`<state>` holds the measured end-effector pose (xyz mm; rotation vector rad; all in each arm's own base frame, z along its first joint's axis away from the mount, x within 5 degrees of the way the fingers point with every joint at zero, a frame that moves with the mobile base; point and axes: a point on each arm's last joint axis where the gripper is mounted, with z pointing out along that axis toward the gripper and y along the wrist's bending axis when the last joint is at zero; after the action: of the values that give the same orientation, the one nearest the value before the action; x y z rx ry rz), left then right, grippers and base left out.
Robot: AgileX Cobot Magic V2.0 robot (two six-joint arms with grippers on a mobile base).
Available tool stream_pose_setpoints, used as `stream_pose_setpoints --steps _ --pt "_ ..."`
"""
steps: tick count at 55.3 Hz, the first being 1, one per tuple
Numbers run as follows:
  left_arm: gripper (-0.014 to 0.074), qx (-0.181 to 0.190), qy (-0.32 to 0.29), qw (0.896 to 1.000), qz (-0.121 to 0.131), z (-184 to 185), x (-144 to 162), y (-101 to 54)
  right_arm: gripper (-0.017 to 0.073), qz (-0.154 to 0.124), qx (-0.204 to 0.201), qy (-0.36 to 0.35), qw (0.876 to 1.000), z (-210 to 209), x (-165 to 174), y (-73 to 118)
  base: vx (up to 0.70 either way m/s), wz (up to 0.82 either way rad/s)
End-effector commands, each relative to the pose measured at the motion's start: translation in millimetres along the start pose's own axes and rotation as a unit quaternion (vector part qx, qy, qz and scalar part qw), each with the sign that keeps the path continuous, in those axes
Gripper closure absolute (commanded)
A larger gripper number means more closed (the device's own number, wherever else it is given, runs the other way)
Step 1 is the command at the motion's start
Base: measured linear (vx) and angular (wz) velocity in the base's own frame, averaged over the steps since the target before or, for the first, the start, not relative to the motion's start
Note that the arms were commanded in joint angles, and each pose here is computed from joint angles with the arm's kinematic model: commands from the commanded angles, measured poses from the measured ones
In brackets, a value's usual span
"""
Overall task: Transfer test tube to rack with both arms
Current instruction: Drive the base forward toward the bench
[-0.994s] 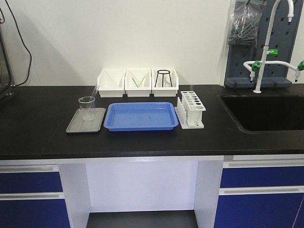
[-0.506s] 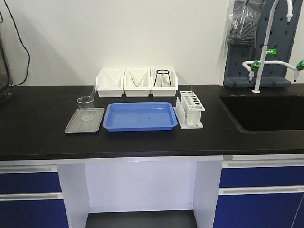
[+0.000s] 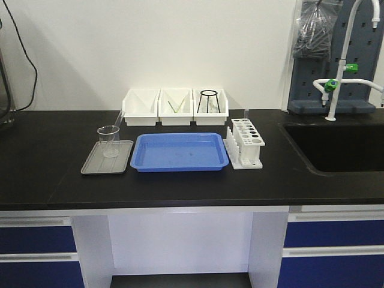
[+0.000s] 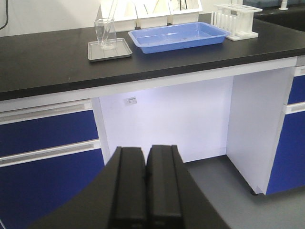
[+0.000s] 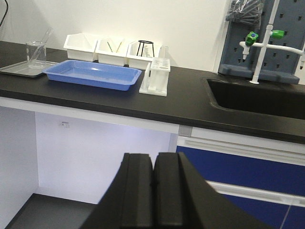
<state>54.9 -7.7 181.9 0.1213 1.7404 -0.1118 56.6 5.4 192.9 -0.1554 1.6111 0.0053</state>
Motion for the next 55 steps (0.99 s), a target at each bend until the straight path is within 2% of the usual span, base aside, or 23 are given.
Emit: stream_pose_setpoints --steps 1,28,55 --pt "0.0591 0.002 -0.061 0.998 -0.002 -3.9 -16.6 -0.4 0.0571 -0.007 0.004 -0.036 0.999 0.0 -2.5 -0.1 0.16 0.08" --pt "0.0591 0.002 -0.061 0.998 -0.002 -3.9 -16.6 -0.4 0.0571 -0.007 0.004 -0.036 0.999 0.0 -2.5 -0.1 0.22 0.0" --pt "0.0591 0.002 -0.061 0.998 -0.002 -3.9 -16.6 -0.4 0.0571 -0.007 0.004 -0.036 0.999 0.0 -2.5 -0.1 0.37 0.07"
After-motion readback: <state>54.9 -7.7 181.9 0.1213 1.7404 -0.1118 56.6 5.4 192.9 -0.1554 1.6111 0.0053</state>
